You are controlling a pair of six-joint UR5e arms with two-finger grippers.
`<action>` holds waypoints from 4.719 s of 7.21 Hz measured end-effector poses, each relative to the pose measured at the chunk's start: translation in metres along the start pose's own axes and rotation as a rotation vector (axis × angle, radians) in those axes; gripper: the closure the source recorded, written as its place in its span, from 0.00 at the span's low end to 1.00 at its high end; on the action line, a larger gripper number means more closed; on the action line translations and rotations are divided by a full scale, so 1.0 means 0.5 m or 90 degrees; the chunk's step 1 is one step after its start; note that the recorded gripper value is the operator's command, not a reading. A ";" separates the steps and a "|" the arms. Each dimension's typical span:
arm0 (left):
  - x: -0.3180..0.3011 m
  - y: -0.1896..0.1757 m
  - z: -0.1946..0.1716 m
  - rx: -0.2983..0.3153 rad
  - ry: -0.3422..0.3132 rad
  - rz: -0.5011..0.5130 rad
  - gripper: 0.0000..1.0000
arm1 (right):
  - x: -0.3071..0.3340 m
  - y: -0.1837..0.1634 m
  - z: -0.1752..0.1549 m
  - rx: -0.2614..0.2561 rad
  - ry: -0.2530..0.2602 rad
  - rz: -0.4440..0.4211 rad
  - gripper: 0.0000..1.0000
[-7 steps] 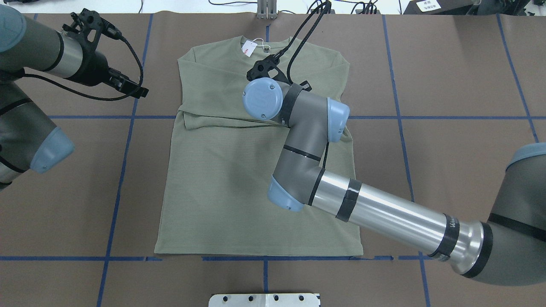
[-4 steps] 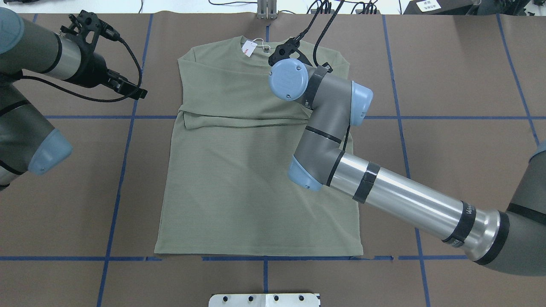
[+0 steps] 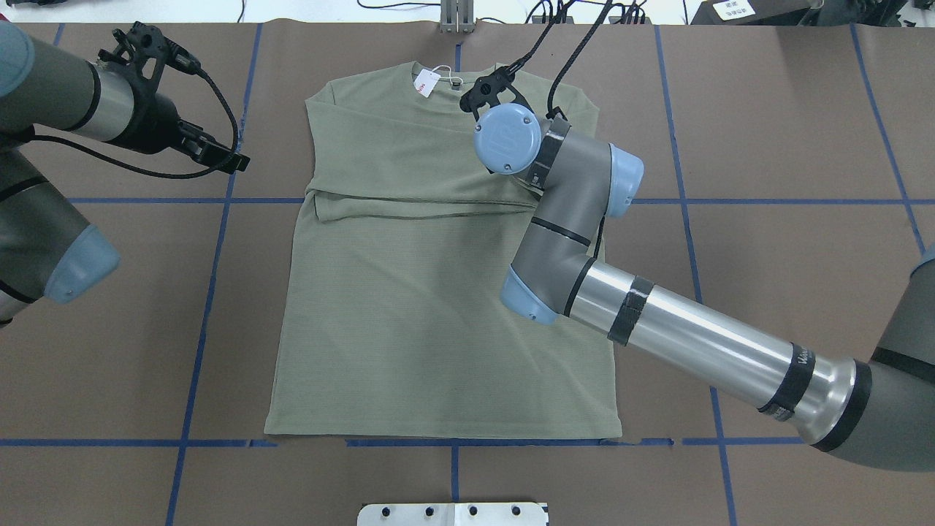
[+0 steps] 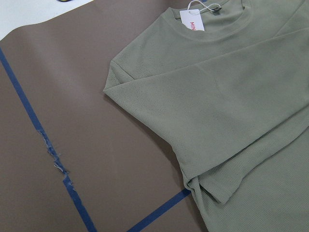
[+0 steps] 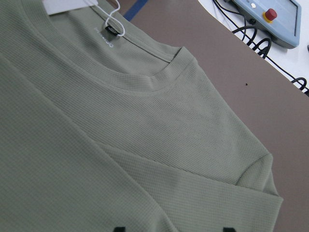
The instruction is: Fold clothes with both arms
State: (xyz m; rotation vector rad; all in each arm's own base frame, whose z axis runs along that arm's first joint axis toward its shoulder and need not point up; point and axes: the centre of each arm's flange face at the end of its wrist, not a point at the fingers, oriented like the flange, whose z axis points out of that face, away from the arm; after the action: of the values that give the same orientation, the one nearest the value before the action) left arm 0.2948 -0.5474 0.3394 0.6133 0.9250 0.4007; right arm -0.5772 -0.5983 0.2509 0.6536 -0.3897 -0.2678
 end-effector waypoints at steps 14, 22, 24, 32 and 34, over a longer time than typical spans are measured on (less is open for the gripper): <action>-0.003 0.002 0.003 -0.001 -0.001 -0.001 0.00 | 0.028 0.030 0.038 -0.042 -0.012 -0.016 1.00; 0.006 -0.001 -0.003 0.004 0.002 -0.015 0.00 | 0.178 0.083 0.083 -0.055 0.006 -0.082 0.00; 0.008 -0.002 -0.004 0.005 0.002 -0.023 0.00 | 0.176 0.070 0.043 -0.050 -0.041 -0.056 0.00; 0.202 0.306 -0.073 0.042 0.083 -0.345 0.14 | 0.124 0.510 -0.334 -0.082 -0.300 0.456 0.02; 0.308 0.413 -0.017 0.027 0.098 -0.449 0.26 | 0.127 0.662 -0.340 -0.069 -0.320 0.515 0.05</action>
State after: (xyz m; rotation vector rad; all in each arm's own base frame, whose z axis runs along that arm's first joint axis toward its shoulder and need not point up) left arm 0.3592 -0.3004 0.3737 0.2637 1.2295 -0.2079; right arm -0.4074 -0.2775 0.3543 0.2725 -1.0731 0.3287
